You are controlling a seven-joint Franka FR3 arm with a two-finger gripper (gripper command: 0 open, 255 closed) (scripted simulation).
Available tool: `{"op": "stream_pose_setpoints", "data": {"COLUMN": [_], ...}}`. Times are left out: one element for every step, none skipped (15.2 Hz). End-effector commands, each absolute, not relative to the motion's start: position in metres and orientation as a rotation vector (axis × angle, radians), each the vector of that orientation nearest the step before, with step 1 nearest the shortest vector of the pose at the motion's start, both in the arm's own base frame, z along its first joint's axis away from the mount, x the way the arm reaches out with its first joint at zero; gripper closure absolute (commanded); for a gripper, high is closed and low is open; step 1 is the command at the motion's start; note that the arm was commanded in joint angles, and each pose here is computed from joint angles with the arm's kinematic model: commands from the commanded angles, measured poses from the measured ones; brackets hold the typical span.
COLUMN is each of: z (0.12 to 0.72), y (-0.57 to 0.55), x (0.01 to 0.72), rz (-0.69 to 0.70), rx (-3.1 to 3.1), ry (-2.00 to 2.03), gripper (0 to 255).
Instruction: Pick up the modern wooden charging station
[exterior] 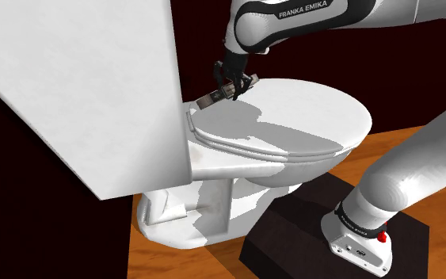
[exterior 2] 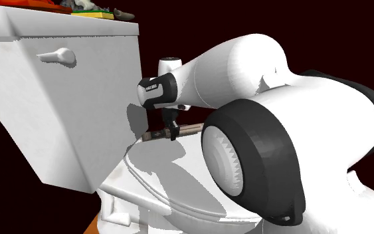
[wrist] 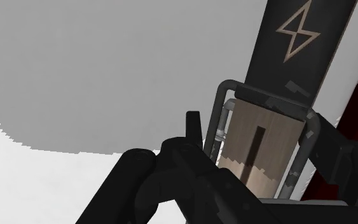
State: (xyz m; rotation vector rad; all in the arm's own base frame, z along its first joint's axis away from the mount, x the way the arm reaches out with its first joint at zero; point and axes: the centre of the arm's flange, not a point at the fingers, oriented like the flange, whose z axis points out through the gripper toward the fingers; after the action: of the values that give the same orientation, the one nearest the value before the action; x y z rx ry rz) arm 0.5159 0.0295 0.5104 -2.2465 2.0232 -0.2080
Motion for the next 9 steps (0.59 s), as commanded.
{"op": "stream_pose_setpoints", "data": {"z": [0.51,0.51,0.51,0.51,0.51,0.515,0.521,0.526,0.531], "y": [0.029,0.029,0.029,0.029,0.03,0.03,0.03,0.03,0.03], "x": [0.516,0.516,0.516,0.516,0.515,0.515,0.515,0.515,0.515], "rz": [-0.208,-0.208,-0.208,-0.208,-0.208,-0.208,-0.208,-0.208,-0.208], "rx": [-2.246,-2.246,-2.246,-2.246,-2.246,-2.246,-2.246,-2.246,-2.246], "ry": [2.023,2.023,2.023,2.023,2.023,2.023,2.023,2.023,2.023], "gripper": [255,255,255,255,255,255,255,255,255]}}
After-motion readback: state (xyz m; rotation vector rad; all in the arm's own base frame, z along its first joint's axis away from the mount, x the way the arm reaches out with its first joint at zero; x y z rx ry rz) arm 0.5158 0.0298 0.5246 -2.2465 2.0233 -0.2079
